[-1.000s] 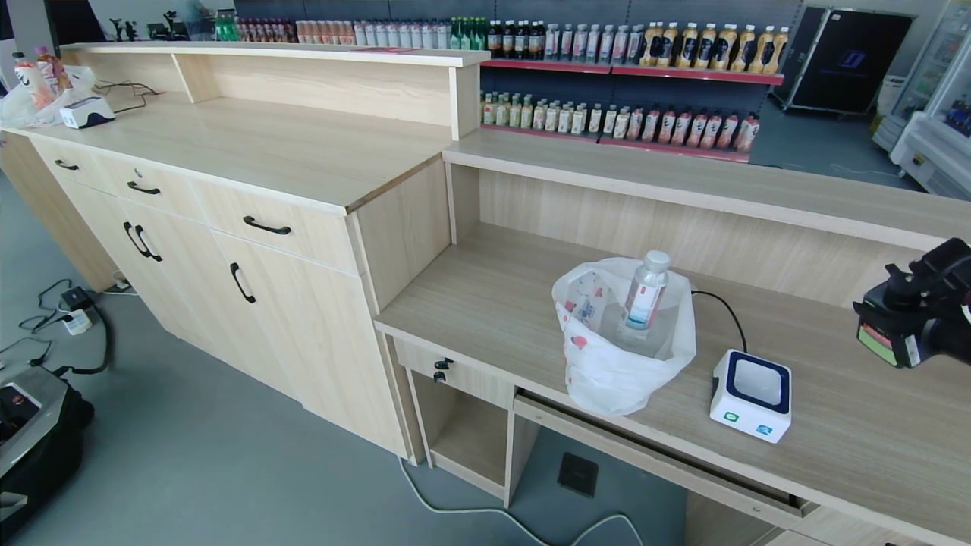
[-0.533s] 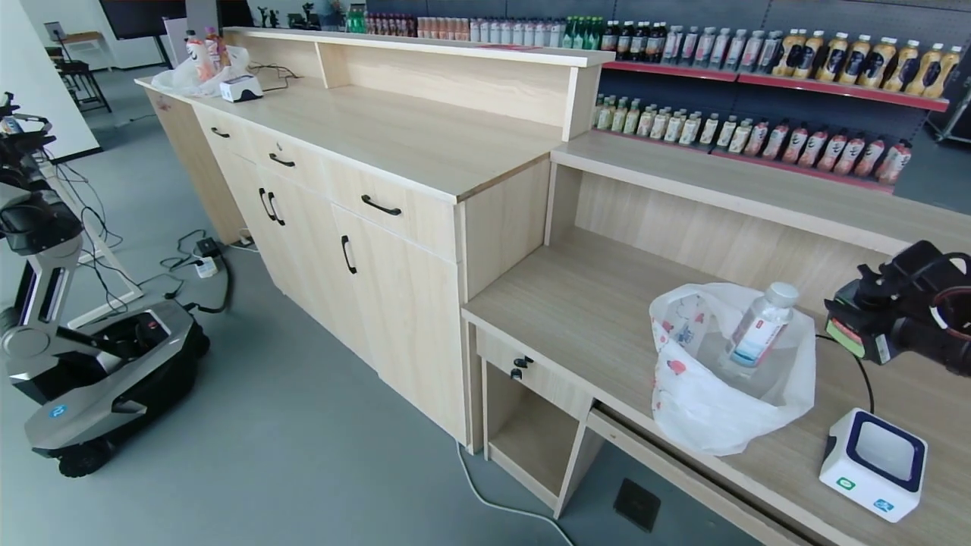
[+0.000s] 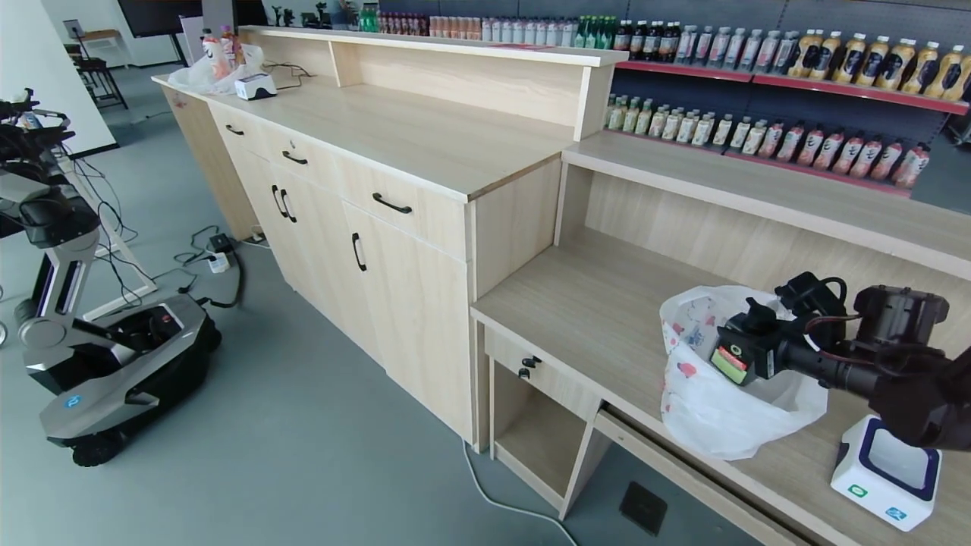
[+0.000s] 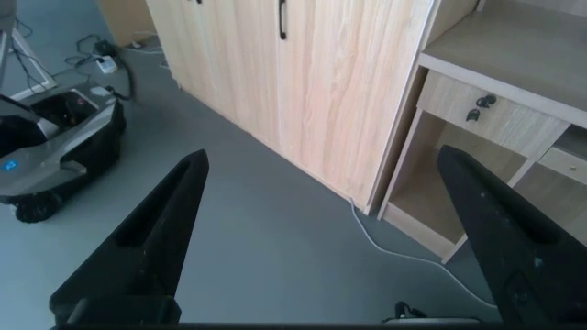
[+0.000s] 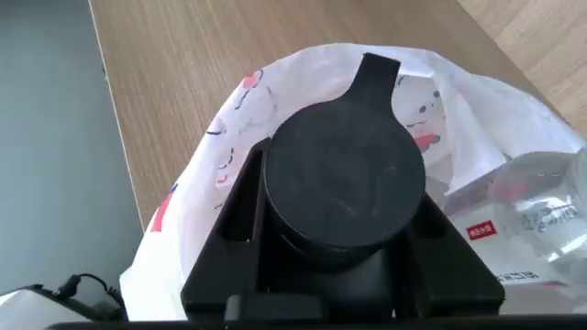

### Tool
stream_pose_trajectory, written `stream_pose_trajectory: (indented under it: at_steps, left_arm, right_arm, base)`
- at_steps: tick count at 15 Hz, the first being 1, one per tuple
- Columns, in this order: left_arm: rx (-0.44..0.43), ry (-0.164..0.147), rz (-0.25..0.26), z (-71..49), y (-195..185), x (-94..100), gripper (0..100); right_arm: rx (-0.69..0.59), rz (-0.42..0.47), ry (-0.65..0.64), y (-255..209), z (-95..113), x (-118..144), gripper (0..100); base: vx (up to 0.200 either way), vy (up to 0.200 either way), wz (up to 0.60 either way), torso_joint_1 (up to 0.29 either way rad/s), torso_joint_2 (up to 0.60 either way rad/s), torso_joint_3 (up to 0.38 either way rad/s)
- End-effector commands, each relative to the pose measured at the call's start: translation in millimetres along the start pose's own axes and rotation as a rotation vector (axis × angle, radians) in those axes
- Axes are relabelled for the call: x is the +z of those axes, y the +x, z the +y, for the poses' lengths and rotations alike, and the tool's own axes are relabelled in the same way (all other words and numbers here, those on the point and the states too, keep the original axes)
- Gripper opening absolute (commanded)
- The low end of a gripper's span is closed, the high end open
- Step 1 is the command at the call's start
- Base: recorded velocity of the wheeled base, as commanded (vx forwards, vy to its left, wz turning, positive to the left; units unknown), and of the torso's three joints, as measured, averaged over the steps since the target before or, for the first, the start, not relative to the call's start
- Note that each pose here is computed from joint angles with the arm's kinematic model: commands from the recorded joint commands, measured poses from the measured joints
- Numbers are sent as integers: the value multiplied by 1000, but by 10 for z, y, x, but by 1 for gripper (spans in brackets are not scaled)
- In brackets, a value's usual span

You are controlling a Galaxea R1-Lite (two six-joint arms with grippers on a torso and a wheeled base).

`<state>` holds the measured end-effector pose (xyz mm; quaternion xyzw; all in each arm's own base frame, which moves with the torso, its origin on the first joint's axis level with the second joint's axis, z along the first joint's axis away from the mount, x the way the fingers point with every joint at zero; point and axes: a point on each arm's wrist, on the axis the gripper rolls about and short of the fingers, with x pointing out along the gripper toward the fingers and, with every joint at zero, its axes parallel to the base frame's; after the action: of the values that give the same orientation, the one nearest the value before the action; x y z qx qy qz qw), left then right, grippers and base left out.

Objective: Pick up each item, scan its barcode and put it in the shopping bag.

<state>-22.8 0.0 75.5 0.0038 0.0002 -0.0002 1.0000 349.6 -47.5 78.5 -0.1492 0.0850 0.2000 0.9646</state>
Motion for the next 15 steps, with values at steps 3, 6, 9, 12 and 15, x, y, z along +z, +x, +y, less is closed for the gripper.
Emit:
stream_pose_trajectory:
  at_steps: [3,6,9,12,15]
  left_arm:
    - [0,0,0,0,0,0,100]
    - [0,0,0,0,0,0,100]
    - [0,0,0,0,0,0,100]
    - [0,0,0,0,0,0,100]
    - [0,0,0,0,0,0,100]
  right_arm:
    - [71,18,44,401,165,-323,0]
    - [75,25,43,507,177,-412,0]
    - [75,48,49,516,202,-491,0]
    - [75,62,58,511,202,-540,0]
    - [78,71,63,499,217,-562,0]
  base:
    - [0,0,0,0,0,0]
    - [0,0,0,0,0,0]
    - [0,0,0,0,0,0]
    - [0,0,0,0,0,0]
    - [0,0,0,0,0,0]
